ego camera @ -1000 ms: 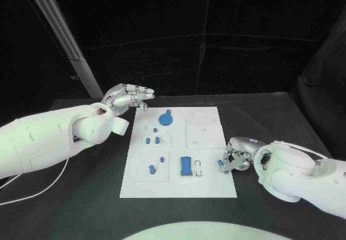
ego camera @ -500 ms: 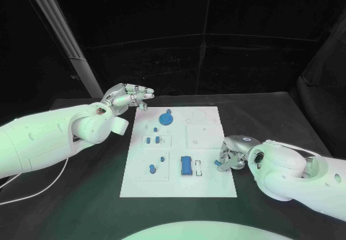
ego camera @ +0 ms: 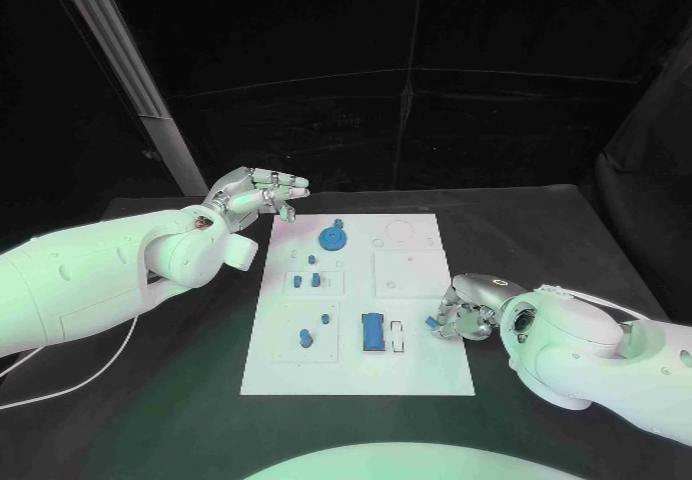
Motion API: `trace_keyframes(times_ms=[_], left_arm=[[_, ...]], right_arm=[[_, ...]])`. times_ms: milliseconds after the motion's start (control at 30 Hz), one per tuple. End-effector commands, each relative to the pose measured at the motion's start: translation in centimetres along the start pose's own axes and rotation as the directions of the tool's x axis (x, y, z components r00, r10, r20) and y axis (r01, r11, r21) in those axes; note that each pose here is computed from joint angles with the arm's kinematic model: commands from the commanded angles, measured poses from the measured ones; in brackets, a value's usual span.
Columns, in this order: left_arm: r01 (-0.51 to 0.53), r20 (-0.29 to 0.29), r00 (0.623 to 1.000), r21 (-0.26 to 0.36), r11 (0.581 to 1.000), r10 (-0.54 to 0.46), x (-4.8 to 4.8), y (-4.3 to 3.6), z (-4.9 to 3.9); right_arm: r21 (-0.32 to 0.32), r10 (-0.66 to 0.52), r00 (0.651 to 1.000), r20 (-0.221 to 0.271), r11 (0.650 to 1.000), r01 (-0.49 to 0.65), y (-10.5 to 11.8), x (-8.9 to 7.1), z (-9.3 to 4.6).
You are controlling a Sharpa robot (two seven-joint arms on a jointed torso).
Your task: Assemble the parts on the task board
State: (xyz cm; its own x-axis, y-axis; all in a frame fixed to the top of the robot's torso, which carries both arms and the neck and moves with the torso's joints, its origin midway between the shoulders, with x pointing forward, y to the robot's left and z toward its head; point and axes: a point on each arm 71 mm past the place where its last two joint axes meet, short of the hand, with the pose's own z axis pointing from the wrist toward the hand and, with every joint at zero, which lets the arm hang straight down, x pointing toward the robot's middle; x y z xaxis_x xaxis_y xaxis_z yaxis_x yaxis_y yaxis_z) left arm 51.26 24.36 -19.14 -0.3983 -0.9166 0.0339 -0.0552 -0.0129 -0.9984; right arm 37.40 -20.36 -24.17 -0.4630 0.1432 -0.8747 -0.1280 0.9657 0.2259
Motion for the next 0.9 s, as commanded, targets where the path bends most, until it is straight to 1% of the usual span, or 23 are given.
trace_keyframes(times_ms=[33,300,500,667,900], left_arm=[[0.007,-0.010,1.000,0.004,1.000,-0.007,0.12,-0.09,0.04],[0.008,-0.012,1.000,0.003,1.000,-0.008,0.18,-0.05,0.07],[0.008,-0.013,1.000,0.002,1.000,-0.008,0.21,-0.03,0.08],[0.008,-0.013,1.000,0.001,1.000,-0.008,0.22,-0.02,0.06],[0.008,-0.014,1.000,0.001,1.000,-0.008,0.24,-0.02,0.05]], right_arm=[[-0.004,0.148,0.989,-0.018,0.989,-0.148,0.1,0.2,-0.2],[-0.032,0.250,0.968,-0.013,0.968,-0.250,0.7,0.1,-0.6],[-0.046,0.297,0.955,-0.028,0.954,-0.298,1.3,0.2,-0.7],[-0.040,0.305,0.951,-0.042,0.951,-0.307,1.5,0.4,-0.5],[-0.022,0.283,0.956,-0.081,0.958,-0.286,2.0,0.8,-0.1]])
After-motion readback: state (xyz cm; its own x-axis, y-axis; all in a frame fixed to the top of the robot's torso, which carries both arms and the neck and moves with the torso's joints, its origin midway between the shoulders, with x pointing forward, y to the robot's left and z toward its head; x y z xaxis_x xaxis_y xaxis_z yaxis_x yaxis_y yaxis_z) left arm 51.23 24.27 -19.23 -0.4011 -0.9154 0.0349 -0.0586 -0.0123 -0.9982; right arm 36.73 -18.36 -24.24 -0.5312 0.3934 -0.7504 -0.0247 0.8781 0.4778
